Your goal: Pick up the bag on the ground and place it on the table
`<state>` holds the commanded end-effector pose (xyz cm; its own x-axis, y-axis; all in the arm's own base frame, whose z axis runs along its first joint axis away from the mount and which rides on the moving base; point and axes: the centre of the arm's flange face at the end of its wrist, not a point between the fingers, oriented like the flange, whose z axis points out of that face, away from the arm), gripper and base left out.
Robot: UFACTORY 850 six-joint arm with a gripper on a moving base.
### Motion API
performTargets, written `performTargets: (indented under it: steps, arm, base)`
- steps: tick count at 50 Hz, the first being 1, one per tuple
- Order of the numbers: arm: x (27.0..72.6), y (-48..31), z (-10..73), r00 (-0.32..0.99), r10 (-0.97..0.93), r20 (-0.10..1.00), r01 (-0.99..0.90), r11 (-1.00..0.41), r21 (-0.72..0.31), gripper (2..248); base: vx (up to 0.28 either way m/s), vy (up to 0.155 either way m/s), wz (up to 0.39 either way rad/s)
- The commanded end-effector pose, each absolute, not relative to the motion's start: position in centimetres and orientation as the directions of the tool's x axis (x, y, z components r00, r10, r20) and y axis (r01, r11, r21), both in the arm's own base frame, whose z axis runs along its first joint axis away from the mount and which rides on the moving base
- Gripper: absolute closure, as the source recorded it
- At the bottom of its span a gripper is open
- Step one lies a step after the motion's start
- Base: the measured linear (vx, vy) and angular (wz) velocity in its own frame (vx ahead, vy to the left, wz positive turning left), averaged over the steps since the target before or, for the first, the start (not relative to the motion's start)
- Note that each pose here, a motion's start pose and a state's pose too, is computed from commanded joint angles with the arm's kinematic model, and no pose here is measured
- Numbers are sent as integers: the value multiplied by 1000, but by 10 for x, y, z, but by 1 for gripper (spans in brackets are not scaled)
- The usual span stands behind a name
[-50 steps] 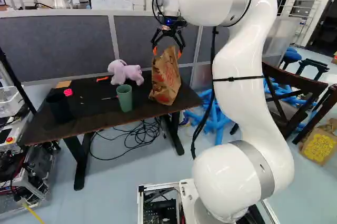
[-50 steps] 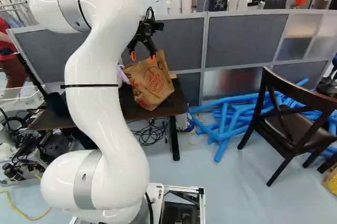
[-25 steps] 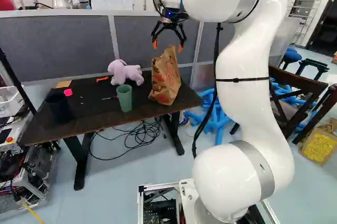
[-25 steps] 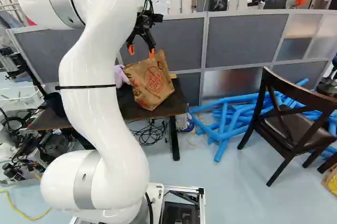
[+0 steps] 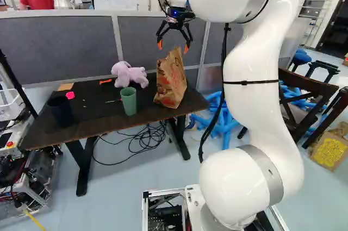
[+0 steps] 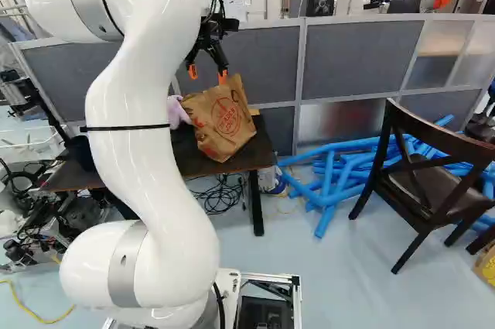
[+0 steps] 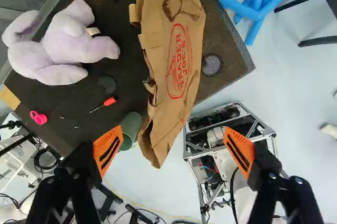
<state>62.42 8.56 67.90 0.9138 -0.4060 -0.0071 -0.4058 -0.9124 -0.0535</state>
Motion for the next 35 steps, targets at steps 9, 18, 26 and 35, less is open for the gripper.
performTargets:
  steps: [9, 18, 26, 35]
  arm:
    - [624, 86, 679, 914, -406, -7, -406, -912, -54, 3]
    - [624, 86, 679, 914, -406, -7, -406, -912, -54, 3]
    - [624, 86, 679, 914, -406, -7, -406, -912, -54, 3]
    - [624, 86, 679, 914, -406, -7, -406, -912, -54, 3]
  base:
    - [-6, 0, 1]
    - [-58, 1, 6]
    - [-95, 3, 9]
    - [-125, 2, 13]
